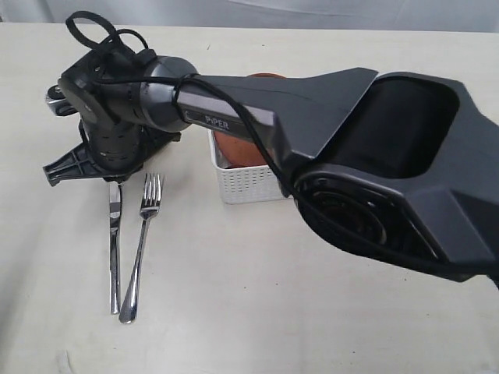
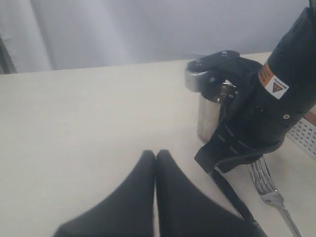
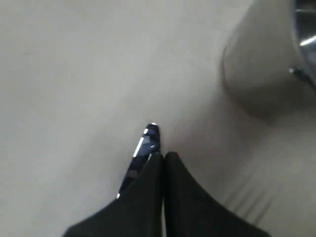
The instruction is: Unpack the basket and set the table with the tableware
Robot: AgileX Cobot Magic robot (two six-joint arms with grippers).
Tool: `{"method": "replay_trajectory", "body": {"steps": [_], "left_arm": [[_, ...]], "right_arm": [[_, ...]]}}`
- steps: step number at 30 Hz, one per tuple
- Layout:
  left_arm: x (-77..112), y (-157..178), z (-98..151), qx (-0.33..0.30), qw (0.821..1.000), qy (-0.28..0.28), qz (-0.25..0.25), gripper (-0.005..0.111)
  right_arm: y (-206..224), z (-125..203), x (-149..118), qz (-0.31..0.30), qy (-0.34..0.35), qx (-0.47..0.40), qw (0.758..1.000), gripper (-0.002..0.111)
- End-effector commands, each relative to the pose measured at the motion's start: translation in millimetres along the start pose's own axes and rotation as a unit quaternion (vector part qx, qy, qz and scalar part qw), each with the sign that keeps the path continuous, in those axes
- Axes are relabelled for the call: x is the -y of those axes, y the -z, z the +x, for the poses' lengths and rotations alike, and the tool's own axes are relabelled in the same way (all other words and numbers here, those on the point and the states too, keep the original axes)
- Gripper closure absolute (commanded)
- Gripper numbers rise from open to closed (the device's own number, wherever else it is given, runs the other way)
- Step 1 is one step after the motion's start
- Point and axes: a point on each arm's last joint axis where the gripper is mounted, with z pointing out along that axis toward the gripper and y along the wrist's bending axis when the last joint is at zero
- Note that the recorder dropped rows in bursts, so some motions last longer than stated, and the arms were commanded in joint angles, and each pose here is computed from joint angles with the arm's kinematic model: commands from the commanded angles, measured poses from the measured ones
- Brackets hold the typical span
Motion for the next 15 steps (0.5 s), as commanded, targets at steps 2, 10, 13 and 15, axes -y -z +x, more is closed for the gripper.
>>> {"method": "replay_trajectory", "body": {"steps": [2, 10, 13, 15], "left_arm": [[0.4, -0.1, -0.1, 0.004, 1.0, 0.003, 0.003, 0.107], [0.4, -0.1, -0.1, 0.004, 1.0, 0.003, 0.003, 0.107], [0.4, -0.1, -0.1, 0.004, 1.0, 0.003, 0.003, 0.107], [0.4, -0.1, -0.1, 0.004, 1.0, 0.003, 0.003, 0.107]], "right_arm": [[0.0, -1.1, 2.7, 0.003, 0.012, -0.003, 1.0, 0.109], [-7.3, 4.3, -23.0, -0.098, 0.002, -0.003, 0.995, 0.109], [-16.0, 9.4, -22.8, -0.093, 0.002, -0.018, 0.995, 0.109], [-20.7, 13.4, -21.6, -0.087, 0.003, -0.034, 0.996, 0.109]]}}
